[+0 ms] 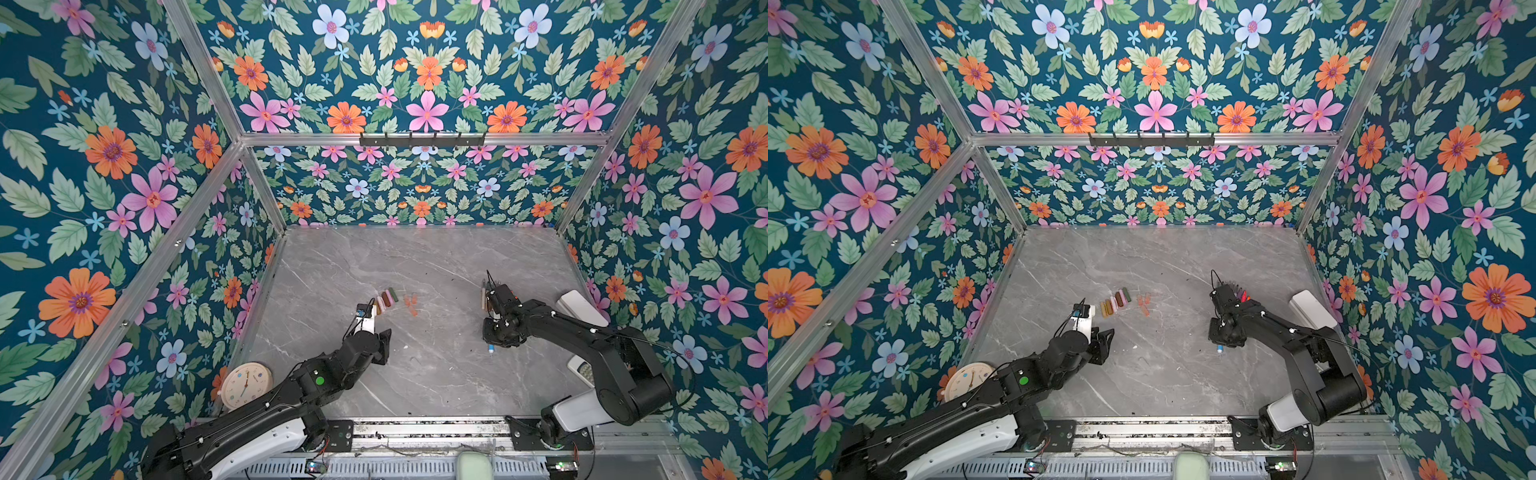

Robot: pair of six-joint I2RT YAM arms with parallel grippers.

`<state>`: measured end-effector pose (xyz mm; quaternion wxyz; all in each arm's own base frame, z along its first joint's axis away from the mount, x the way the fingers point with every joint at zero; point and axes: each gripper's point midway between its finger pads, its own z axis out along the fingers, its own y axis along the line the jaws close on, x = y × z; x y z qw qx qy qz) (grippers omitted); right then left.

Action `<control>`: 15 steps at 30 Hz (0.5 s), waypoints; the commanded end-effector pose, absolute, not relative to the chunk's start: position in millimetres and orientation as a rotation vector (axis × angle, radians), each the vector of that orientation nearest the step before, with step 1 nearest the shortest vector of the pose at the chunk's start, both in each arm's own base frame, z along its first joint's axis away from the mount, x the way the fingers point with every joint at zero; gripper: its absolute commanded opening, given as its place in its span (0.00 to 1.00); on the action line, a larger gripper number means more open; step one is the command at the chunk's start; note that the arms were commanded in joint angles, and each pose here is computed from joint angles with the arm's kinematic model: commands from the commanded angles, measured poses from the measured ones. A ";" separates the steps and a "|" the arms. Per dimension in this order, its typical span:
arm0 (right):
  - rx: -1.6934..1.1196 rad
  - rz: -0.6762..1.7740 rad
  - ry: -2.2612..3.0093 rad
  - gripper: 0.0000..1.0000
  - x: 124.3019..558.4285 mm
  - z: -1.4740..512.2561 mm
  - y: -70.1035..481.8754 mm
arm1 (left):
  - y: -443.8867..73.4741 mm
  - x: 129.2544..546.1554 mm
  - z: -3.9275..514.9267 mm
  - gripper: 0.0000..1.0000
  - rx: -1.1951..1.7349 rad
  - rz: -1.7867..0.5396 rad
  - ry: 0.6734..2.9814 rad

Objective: Open the pen caps
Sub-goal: 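Lay the blue highlighter beside the marker row and open the right gripper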

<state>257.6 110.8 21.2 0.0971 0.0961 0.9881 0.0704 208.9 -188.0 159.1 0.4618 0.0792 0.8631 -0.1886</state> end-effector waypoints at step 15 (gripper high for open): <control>0.306 0.047 2.445 0.85 286.7 138.9 65.1 | -101.2 232.2 226.8 0.99 -0.143 -0.168 1.715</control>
